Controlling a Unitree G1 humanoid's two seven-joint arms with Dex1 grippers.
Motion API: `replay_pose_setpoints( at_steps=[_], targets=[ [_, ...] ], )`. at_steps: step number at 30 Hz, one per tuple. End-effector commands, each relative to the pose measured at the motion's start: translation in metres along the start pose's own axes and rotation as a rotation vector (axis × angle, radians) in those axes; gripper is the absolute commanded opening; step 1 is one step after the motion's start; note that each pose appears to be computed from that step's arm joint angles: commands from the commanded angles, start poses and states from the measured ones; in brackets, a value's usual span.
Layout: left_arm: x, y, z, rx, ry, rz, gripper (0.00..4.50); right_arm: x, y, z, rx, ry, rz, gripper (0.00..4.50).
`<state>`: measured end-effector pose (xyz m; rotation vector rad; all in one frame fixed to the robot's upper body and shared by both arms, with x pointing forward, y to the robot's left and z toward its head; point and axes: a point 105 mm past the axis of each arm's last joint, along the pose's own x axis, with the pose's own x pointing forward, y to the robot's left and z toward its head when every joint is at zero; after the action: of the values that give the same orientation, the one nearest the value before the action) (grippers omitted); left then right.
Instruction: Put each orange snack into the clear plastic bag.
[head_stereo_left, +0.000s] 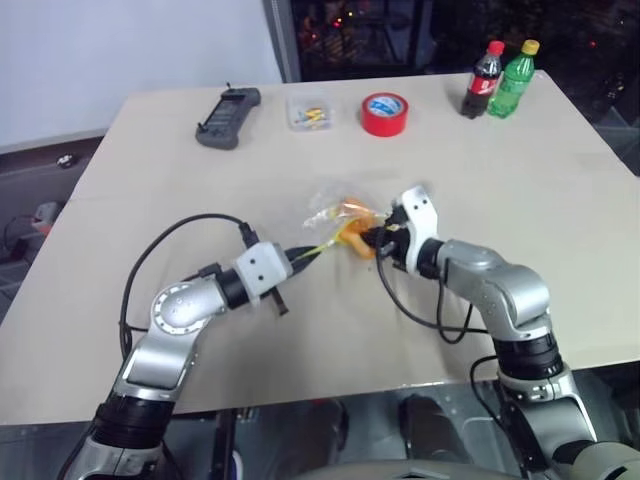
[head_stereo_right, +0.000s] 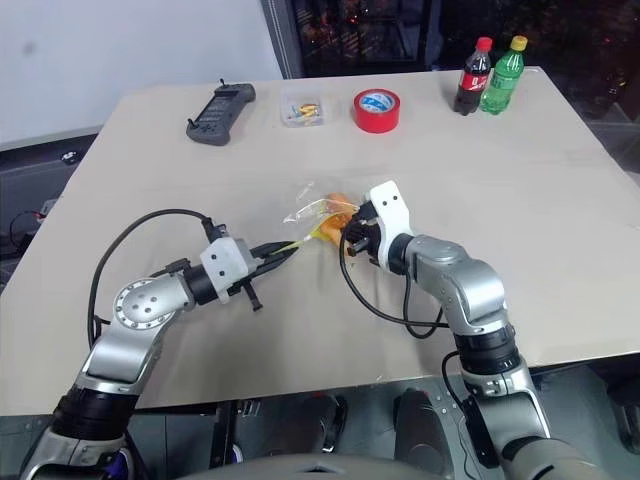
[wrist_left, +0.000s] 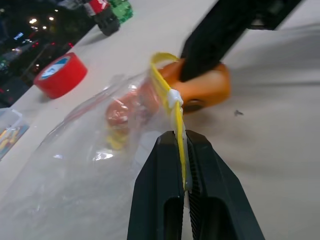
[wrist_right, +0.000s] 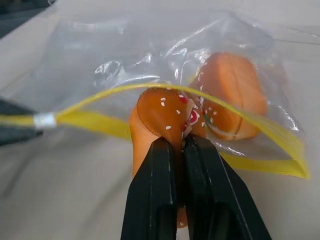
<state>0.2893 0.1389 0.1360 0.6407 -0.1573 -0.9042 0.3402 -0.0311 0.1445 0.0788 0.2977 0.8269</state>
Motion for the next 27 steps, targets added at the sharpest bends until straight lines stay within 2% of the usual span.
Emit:
replay_pose_setpoints(
  at_steps=[1, 10, 17, 21, 24, 27],
  targets=[
    [-0.004, 0.001, 0.007, 0.023, -0.024, -0.007, 0.00, -0.004, -0.004, 0.019, 0.031, -0.071, 0.018, 0.02],
    [-0.007, -0.005, 0.005, 0.022, -0.013, -0.044, 0.00, 0.002, 0.004, 0.015, 0.215, -0.051, 0.160, 0.02],
    [-0.007, -0.007, 0.004, 0.031, -0.012, -0.051, 0.00, 0.009, 0.012, 0.014, 0.490, -0.046, 0.275, 0.02],
    [-0.006, -0.008, 0.006, 0.035, -0.022, -0.049, 0.00, 0.022, 0.022, 0.007, 0.549, -0.027, 0.287, 0.02],
    [-0.006, -0.010, 0.007, 0.035, -0.028, -0.046, 0.00, 0.034, 0.028, 0.010, 0.598, -0.061, 0.292, 0.02],
    [-0.006, -0.009, 0.007, 0.033, -0.031, -0.030, 0.00, 0.047, 0.026, 0.011, 0.558, -0.100, 0.229, 0.02]
  ],
)
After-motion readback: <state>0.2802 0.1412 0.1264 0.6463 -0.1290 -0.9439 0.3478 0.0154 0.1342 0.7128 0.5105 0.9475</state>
